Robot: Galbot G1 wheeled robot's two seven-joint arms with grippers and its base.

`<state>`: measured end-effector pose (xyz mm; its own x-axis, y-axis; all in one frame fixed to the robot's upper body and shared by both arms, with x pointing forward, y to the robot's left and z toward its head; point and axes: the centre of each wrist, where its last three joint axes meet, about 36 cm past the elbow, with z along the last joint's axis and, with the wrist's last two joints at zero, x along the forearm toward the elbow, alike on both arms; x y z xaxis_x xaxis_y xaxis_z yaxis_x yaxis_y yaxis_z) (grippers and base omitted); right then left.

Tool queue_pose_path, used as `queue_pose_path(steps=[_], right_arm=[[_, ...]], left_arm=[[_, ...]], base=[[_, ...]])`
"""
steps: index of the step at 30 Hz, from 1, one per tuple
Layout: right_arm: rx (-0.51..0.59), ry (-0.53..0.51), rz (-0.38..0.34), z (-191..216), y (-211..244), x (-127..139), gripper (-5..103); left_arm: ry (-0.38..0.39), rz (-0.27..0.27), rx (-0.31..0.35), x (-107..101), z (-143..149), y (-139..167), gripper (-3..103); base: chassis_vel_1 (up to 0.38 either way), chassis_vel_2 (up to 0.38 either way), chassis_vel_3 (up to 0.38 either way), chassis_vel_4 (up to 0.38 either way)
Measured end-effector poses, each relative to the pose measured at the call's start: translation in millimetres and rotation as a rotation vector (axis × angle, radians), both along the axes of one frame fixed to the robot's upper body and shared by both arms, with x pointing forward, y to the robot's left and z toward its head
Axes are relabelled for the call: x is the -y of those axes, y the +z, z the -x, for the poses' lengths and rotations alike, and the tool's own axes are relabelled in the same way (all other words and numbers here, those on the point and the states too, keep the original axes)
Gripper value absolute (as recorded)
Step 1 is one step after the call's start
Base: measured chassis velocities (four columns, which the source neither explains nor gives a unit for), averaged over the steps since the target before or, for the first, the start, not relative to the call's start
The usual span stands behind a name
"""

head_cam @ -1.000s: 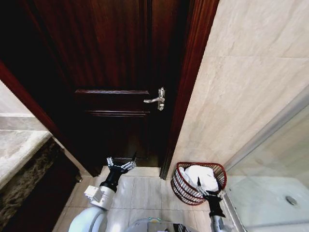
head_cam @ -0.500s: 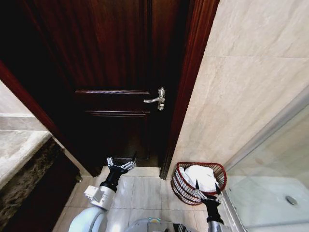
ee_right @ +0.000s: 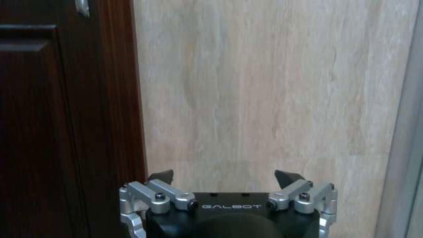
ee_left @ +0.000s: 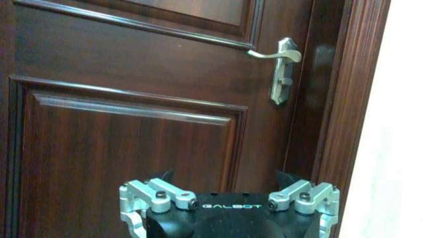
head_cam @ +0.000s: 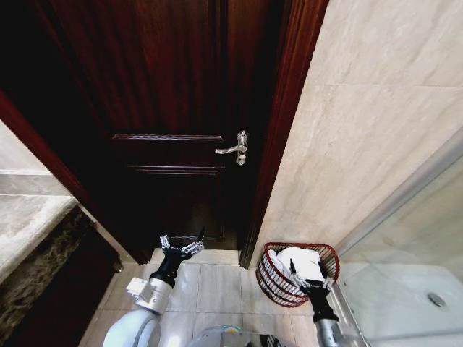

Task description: Discard the used towel into the hamper.

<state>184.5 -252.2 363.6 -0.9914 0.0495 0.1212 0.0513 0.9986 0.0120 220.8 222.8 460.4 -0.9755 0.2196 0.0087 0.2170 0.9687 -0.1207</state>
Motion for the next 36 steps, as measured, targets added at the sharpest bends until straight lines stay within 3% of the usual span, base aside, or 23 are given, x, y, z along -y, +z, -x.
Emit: queue_pose_path(steps=[36], right_arm=[[0.125, 0.012, -0.008, -6.1, 58.3, -12.6, 100]], left_arm=[[0.0, 0.0, 0.0, 0.0, 0.0, 0.0, 100]], base=[[0.0, 0.0, 0.0, 0.0]])
